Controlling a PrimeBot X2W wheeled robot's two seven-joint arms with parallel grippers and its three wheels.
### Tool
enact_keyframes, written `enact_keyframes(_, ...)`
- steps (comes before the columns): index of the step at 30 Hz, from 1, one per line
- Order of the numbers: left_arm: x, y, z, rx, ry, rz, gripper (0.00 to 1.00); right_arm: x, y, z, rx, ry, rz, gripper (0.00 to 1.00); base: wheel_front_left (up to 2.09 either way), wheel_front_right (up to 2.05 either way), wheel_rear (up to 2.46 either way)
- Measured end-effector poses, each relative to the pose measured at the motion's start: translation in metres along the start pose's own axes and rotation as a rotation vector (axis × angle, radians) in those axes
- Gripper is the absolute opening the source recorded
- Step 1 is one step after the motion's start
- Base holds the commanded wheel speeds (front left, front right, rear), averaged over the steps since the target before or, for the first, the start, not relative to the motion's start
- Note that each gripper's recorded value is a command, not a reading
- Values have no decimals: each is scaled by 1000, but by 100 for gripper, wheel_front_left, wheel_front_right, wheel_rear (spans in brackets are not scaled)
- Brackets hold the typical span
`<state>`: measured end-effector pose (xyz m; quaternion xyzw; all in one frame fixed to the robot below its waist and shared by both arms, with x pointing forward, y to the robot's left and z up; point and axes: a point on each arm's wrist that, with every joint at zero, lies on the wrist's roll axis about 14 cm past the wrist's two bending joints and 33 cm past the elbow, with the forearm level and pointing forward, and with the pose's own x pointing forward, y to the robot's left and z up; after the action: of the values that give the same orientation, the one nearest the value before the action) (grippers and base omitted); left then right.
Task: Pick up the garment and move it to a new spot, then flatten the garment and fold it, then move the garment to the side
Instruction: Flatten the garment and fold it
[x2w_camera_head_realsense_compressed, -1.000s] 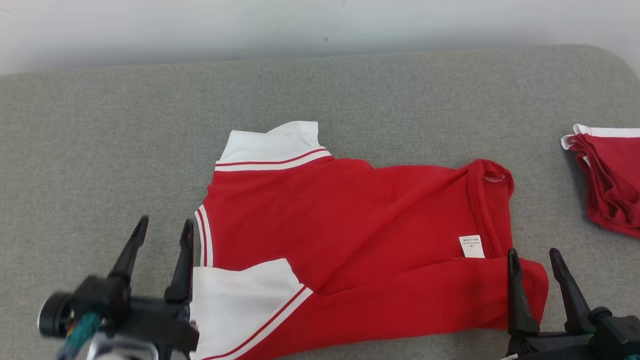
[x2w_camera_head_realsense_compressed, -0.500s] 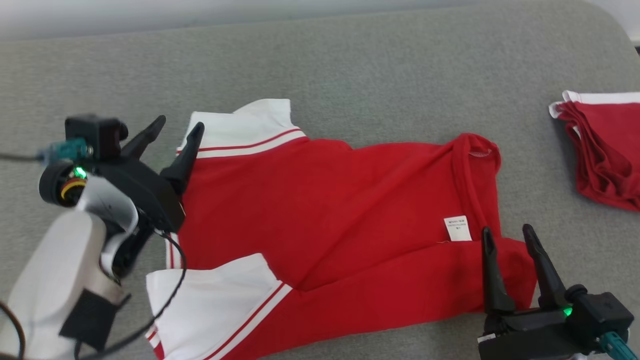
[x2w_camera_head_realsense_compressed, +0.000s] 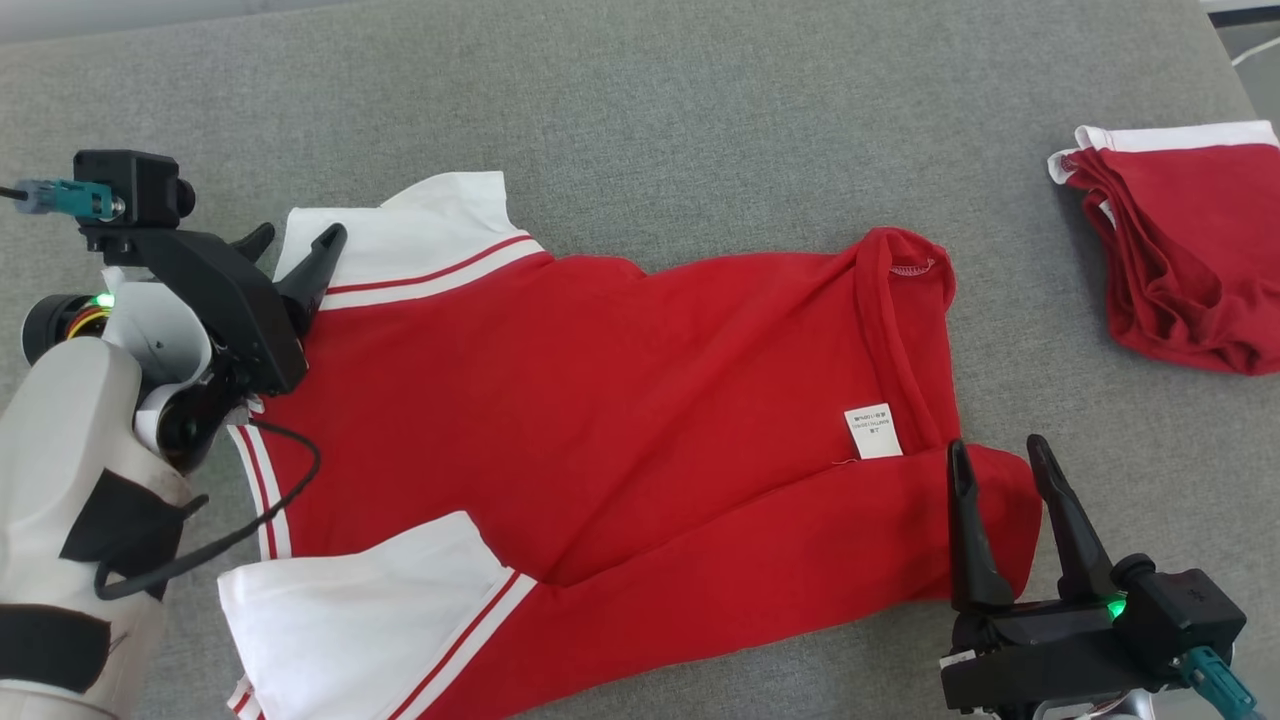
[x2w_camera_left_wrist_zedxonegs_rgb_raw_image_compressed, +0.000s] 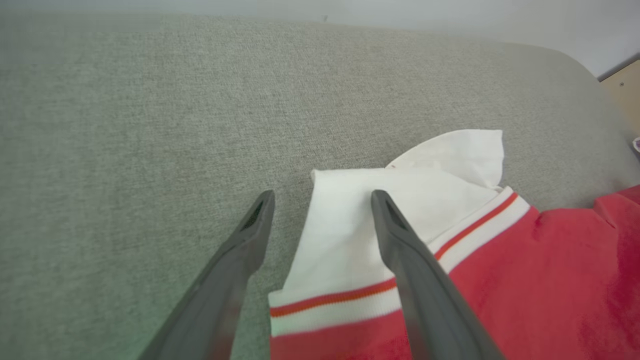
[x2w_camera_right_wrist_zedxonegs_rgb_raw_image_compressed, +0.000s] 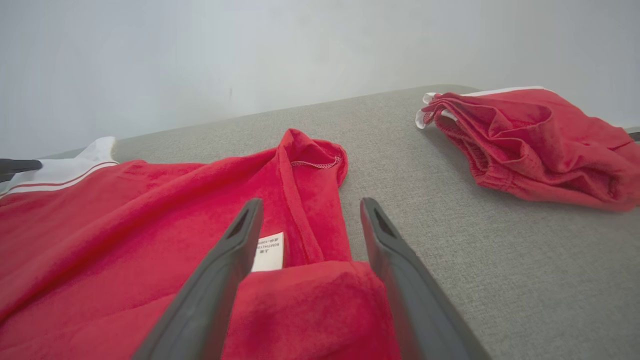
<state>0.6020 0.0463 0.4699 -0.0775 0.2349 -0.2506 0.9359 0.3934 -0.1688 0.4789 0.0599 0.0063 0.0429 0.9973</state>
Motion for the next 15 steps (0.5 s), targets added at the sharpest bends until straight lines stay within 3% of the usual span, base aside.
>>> enact_keyframes(1, 1, -1, 0, -9, 2, -5, 87, 0, -1, -1, -1, 2, -3, 100, 0, 0, 0)
enact_keyframes(2, 1, -3, 2, -27, 0, -14, 55, 0, -2, -1, -2, 3, -5, 100, 0, 0, 0)
enact_keyframes(3, 2, -5, 3, -28, 0, -20, 0, 1, -3, -1, -2, 2, -7, 100, 0, 0, 0)
enact_keyframes(15, 2, -15, 13, 1, -24, -61, 0, 45, -38, 13, -49, -14, 1, 100, 0, 0, 0)
